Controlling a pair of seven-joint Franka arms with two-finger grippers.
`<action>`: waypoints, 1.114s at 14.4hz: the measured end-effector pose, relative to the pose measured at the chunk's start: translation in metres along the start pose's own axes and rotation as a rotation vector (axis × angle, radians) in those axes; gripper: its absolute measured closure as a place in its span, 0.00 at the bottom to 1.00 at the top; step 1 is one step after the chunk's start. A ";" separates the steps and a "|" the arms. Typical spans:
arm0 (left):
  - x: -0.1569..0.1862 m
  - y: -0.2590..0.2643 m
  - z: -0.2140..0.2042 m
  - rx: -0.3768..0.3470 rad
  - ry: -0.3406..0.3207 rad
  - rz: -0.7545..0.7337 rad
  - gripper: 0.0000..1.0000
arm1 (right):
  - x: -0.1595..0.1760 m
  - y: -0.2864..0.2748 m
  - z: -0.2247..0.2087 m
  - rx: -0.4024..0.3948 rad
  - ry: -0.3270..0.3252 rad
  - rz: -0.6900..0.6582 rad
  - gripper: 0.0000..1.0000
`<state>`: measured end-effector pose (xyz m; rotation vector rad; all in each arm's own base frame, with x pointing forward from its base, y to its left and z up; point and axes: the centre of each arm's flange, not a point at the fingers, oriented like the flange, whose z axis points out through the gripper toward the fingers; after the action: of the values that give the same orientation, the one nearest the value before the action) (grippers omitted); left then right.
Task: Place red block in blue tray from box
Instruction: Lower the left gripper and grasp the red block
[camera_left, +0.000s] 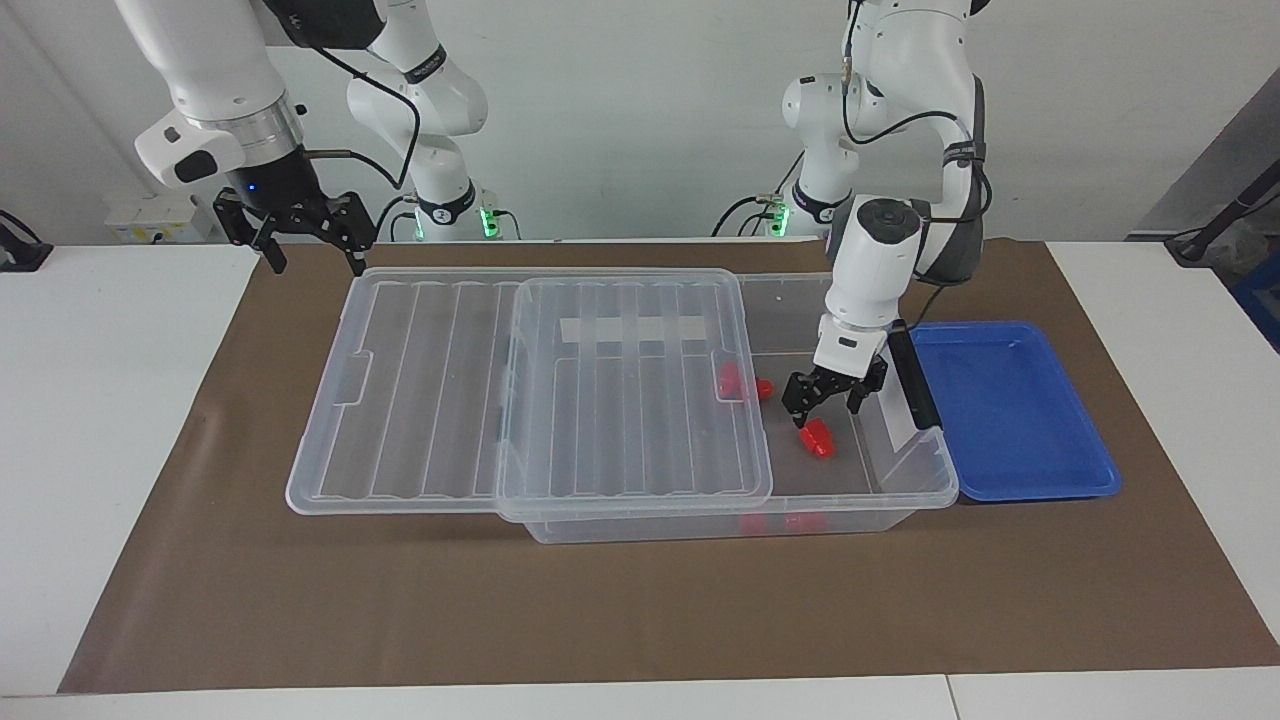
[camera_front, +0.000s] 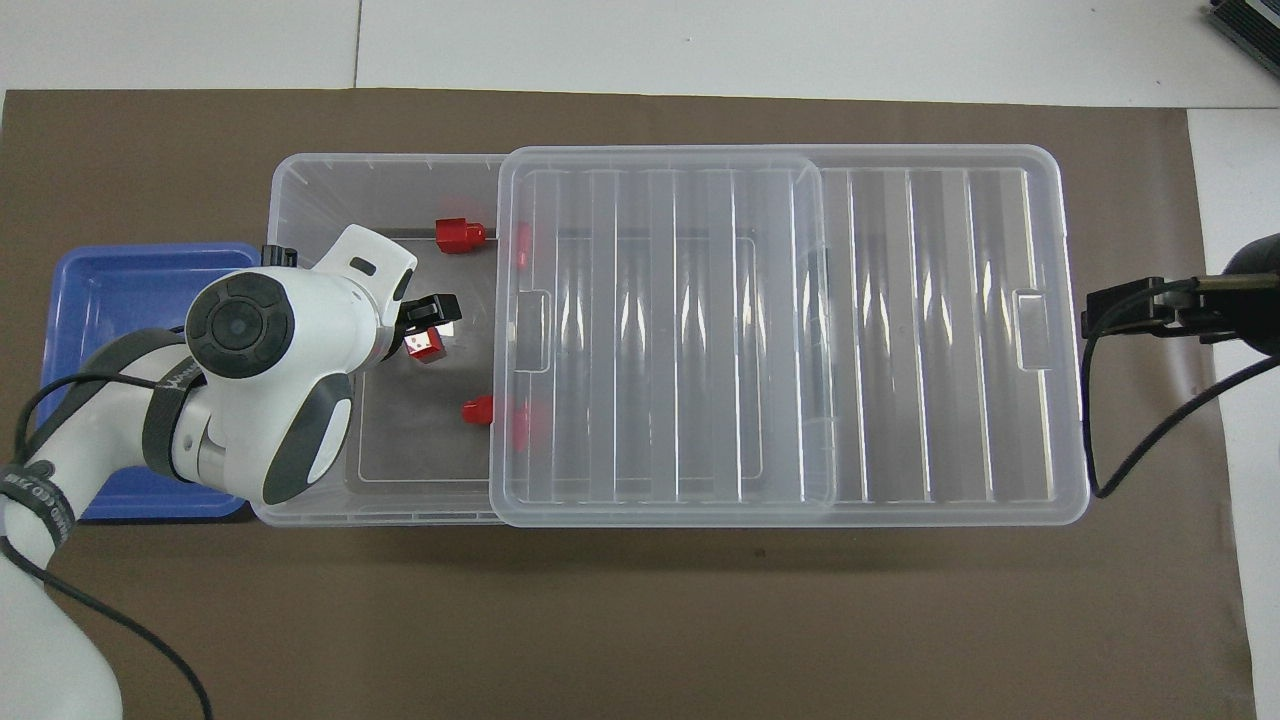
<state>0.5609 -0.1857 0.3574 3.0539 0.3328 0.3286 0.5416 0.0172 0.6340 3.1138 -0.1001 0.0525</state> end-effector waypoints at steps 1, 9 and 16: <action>0.000 -0.001 0.006 -0.004 0.001 -0.001 0.00 | -0.001 -0.002 -0.001 0.000 -0.008 -0.004 0.02; 0.000 -0.002 0.036 -0.032 0.010 -0.008 0.00 | -0.004 0.002 -0.003 0.004 -0.023 0.022 0.01; -0.001 -0.001 0.037 -0.019 0.020 0.017 0.00 | -0.004 -0.001 -0.003 0.006 -0.025 0.016 0.00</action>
<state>0.5677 -0.1857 0.3214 3.0383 0.3025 0.3615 0.5377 0.0183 0.6369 3.1203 -0.1250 0.0139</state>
